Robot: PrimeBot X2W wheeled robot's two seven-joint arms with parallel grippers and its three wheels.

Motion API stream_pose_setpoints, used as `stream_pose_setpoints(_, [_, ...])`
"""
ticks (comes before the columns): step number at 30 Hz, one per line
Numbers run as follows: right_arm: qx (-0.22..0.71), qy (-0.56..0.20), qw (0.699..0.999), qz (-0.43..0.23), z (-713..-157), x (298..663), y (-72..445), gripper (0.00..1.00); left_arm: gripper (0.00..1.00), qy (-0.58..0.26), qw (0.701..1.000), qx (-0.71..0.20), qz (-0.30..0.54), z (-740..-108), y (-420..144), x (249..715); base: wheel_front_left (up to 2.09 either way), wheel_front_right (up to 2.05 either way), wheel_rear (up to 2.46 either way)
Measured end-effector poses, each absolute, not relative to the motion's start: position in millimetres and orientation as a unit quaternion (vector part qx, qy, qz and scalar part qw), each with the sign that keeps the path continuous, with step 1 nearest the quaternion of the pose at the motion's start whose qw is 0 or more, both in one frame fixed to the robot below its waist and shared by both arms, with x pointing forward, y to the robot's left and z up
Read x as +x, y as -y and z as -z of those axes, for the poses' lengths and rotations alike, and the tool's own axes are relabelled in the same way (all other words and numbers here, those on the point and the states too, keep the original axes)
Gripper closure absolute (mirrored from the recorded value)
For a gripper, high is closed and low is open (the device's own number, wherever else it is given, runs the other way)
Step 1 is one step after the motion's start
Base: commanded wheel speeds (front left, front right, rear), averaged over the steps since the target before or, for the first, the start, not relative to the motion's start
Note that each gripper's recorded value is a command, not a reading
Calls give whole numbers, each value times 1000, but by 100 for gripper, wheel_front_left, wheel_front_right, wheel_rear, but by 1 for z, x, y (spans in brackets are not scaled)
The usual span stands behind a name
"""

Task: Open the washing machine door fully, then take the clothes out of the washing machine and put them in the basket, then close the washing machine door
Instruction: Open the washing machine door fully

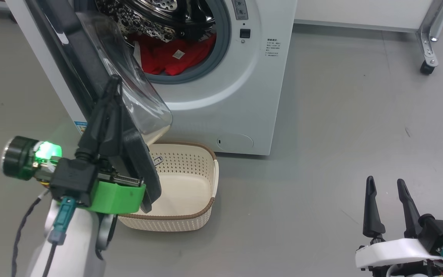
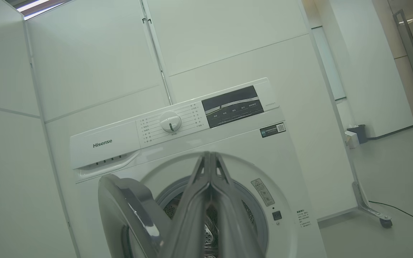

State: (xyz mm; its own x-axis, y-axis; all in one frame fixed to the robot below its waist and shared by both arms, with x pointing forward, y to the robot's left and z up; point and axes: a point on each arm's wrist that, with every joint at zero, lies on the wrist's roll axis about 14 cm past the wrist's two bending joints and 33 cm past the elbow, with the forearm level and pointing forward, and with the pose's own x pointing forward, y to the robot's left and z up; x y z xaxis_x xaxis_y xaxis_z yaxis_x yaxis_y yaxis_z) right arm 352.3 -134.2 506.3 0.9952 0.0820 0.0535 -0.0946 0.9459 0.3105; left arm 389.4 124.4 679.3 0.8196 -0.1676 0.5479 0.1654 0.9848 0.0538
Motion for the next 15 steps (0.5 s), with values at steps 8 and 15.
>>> stream_pose_setpoints(8, [159,16,986,-49,-503,348,132,0,100,174,973,1,154,-620,-84,396,0,0,0])
stream_pose_setpoints(15, [158,14,987,-40,-500,343,137,0,100,58,981,-17,187,-557,-66,393,0,0,0])
